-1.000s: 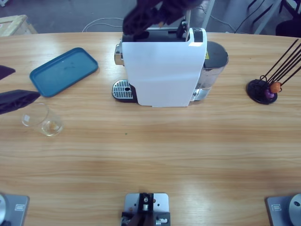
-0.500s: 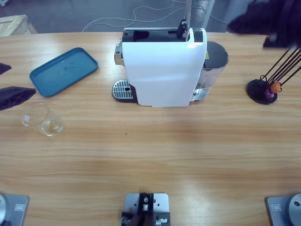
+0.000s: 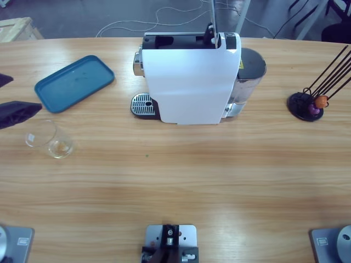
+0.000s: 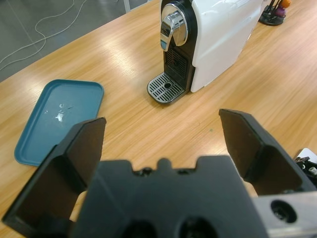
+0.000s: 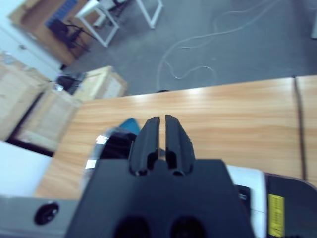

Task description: Pour coffee

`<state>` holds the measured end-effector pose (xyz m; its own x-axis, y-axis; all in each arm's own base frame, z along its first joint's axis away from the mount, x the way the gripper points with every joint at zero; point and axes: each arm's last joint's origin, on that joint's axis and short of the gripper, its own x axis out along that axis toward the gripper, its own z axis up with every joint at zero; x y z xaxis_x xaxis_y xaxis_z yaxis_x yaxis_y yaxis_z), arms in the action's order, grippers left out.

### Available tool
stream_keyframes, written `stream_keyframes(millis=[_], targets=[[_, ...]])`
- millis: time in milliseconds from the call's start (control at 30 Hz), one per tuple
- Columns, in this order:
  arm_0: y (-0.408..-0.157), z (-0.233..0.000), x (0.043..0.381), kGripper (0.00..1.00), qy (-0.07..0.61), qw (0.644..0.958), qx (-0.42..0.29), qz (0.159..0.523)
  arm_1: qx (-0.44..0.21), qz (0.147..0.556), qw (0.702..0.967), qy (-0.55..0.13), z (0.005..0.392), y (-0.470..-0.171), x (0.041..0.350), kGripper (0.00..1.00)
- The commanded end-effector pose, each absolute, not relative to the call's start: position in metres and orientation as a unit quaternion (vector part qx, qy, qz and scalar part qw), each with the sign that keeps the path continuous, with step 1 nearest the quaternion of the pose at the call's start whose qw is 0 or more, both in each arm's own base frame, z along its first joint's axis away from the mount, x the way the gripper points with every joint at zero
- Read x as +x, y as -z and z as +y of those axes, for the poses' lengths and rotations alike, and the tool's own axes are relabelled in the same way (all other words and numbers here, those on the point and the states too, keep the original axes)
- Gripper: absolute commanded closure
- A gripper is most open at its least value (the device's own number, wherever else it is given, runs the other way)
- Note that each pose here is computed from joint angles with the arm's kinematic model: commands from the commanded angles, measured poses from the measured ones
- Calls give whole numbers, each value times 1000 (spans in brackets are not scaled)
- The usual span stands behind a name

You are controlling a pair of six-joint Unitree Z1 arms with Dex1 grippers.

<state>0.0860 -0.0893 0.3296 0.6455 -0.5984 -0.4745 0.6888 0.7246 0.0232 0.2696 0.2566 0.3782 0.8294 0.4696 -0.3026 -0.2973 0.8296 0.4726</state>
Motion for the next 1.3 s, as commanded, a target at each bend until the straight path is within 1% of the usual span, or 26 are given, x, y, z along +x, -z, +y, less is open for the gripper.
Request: stream_keyframes(millis=[33, 233, 367, 467, 500, 600, 667, 867, 1033, 1167, 1233, 1267, 1300], targets=[[-316, -87, 83, 9, 353, 897, 112, 243, 178, 258, 912, -265, 312, -336, 261, 1000], [-315, -86, 82, 9, 352, 897, 109, 243, 161, 281, 906, -272, 326, -317, 260, 1000], [-314, -84, 80, 9, 352, 897, 109, 242, 146, 307, 899, -276, 336, -295, 265, 1000], [-315, -83, 80, 9, 352, 898, 108, 241, 127, 348, 890, -266, 343, -269, 268, 1000], [-315, -83, 79, 9, 353, 898, 108, 241, 109, 375, 882, -263, 350, -248, 266, 1000], [-315, -83, 80, 9, 352, 898, 108, 242, 89, 403, 873, -261, 358, -225, 263, 1000], [-315, -83, 80, 9, 351, 898, 105, 242, 83, 416, 869, -254, 359, -215, 263, 1000], [-316, -83, 80, 9, 350, 899, 104, 242, 72, 446, 861, -234, 359, -196, 263, 1000], [-315, -83, 80, 9, 349, 899, 105, 244, 50, 483, 850, -207, 356, -177, 262, 1000], [-316, -84, 81, 9, 349, 899, 105, 244, 54, 479, 852, -203, 354, -180, 266, 1000], [-317, -84, 81, 9, 348, 900, 103, 242, 34, 449, 861, -236, 351, -204, 263, 1000], [-316, -83, 80, 9, 345, 901, 100, 243, 20, 421, 868, -262, 347, -228, 260, 935], [-315, -82, 80, 9, 339, 903, 98, 244, 17, 395, 875, -280, 342, -254, 257, 266]])
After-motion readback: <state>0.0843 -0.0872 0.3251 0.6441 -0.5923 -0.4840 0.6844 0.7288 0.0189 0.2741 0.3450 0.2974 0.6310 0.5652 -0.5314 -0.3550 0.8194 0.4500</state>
